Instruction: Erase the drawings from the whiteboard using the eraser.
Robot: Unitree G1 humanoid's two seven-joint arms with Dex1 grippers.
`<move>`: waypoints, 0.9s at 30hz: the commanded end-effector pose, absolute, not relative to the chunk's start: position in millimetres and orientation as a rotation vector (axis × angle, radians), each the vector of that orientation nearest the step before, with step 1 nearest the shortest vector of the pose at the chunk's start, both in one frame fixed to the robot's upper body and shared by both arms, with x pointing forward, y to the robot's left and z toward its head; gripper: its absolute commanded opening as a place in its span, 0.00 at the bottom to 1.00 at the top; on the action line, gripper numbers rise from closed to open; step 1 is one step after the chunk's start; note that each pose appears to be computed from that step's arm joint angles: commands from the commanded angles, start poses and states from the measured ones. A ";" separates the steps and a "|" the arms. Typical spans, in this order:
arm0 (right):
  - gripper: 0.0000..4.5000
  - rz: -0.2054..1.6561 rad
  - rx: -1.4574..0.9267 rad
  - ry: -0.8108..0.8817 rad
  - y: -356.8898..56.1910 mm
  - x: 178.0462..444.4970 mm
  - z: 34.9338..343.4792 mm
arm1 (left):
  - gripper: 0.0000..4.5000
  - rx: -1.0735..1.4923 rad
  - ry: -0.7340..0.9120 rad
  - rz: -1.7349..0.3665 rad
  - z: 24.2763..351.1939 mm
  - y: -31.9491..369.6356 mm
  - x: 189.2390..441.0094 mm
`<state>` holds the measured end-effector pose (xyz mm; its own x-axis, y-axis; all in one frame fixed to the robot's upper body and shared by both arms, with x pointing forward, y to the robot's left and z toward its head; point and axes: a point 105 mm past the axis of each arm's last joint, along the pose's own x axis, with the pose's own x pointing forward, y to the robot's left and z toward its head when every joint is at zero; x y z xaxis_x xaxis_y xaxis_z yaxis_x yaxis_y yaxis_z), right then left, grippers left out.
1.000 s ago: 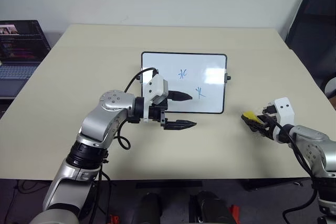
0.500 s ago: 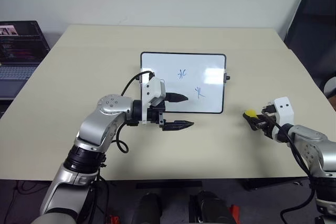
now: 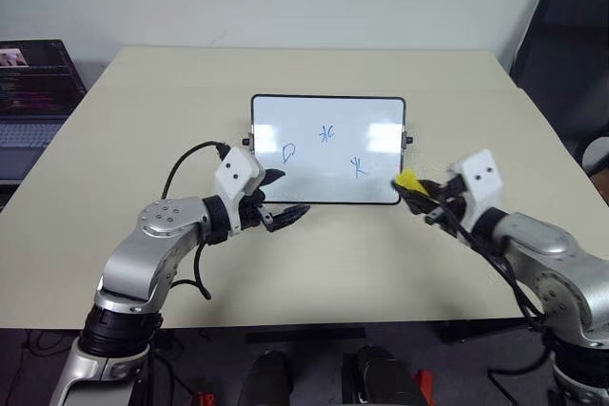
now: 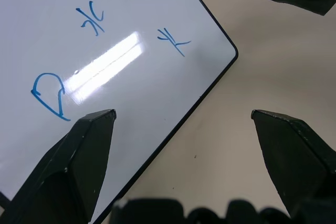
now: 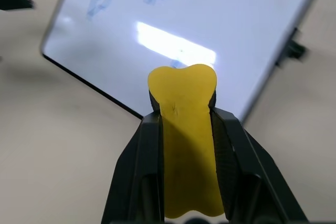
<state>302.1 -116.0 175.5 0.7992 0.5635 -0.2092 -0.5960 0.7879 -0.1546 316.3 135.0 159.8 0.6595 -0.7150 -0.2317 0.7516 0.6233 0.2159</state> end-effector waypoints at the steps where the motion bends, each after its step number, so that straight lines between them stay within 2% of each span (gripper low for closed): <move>1: 0.20 0.680 -0.296 0.094 -92.2 315.7 183.9 | 1.00 0.372 0.093 -0.713 174.0 155.1 325.6; 8: 0.20 0.816 -0.527 -0.051 -30.5 352.1 202.5 | 1.00 0.427 0.199 -0.574 157.1 189.3 331.3; 16: 0.20 0.948 -0.733 -0.161 34.1 375.5 217.3 | 1.00 0.441 0.206 -0.550 156.7 193.5 337.9; 21: 0.20 0.921 -0.785 -0.195 52.9 394.3 221.7 | 1.00 0.442 0.215 -0.555 154.3 192.6 335.5; 27: 0.20 0.864 -0.872 -0.180 53.0 415.7 207.1 | 1.00 0.441 0.222 -0.597 151.2 184.0 328.8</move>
